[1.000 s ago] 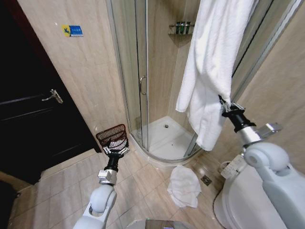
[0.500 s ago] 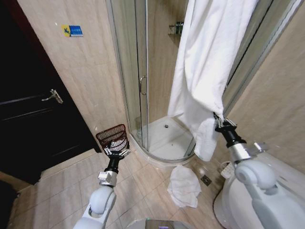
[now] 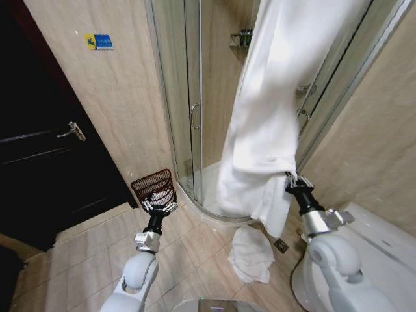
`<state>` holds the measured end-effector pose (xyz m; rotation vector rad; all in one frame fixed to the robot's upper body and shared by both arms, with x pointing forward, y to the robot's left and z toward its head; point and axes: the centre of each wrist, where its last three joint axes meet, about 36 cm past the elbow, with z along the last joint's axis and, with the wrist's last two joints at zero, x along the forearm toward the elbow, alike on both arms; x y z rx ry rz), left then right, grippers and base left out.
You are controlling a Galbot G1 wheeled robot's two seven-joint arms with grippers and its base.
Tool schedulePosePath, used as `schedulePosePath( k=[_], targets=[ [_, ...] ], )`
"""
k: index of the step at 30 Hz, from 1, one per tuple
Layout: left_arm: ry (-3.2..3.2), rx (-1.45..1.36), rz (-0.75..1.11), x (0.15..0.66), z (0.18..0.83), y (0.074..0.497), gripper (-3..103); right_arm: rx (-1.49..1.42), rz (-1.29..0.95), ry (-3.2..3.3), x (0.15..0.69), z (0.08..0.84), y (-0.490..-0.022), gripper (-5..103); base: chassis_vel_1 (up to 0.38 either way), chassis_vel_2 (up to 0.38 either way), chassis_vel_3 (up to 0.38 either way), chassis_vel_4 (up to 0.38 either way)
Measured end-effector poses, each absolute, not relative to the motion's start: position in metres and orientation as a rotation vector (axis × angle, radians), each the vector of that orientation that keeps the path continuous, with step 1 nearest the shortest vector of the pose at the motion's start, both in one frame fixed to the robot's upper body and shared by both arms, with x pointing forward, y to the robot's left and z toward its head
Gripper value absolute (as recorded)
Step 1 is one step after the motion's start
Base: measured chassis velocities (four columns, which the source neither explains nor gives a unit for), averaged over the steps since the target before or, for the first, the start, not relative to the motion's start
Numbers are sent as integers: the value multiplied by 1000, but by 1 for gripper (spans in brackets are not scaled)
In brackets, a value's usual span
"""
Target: Discard the used towel into the hamper.
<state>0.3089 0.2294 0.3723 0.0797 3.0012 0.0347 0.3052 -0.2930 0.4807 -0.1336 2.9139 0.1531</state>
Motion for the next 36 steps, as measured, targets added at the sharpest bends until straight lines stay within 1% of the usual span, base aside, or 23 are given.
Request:
schedulePosePath(
  k=[3,9,14,20,36],
  targets=[
    [2995,86,32,313,372,229,100,-110,131,2906,287,463,-283,5,0,0,0,0],
    [2994,90,34,317,371,230,100,-81,94,2907,281,453,-282,5,0,0,0,0],
    [2995,94,25,319,368,231,100,-29,96,2877,290,462,-283,5,0,0,0,0],
    [2989,83,8,324,369,237,100,-8,149,2876,292,486,-278,5,0,0,0,0],
    [3017,98,-6,324,369,240,100,62,121,2849,288,501,-274,5,0,0,0,0]
  ],
)
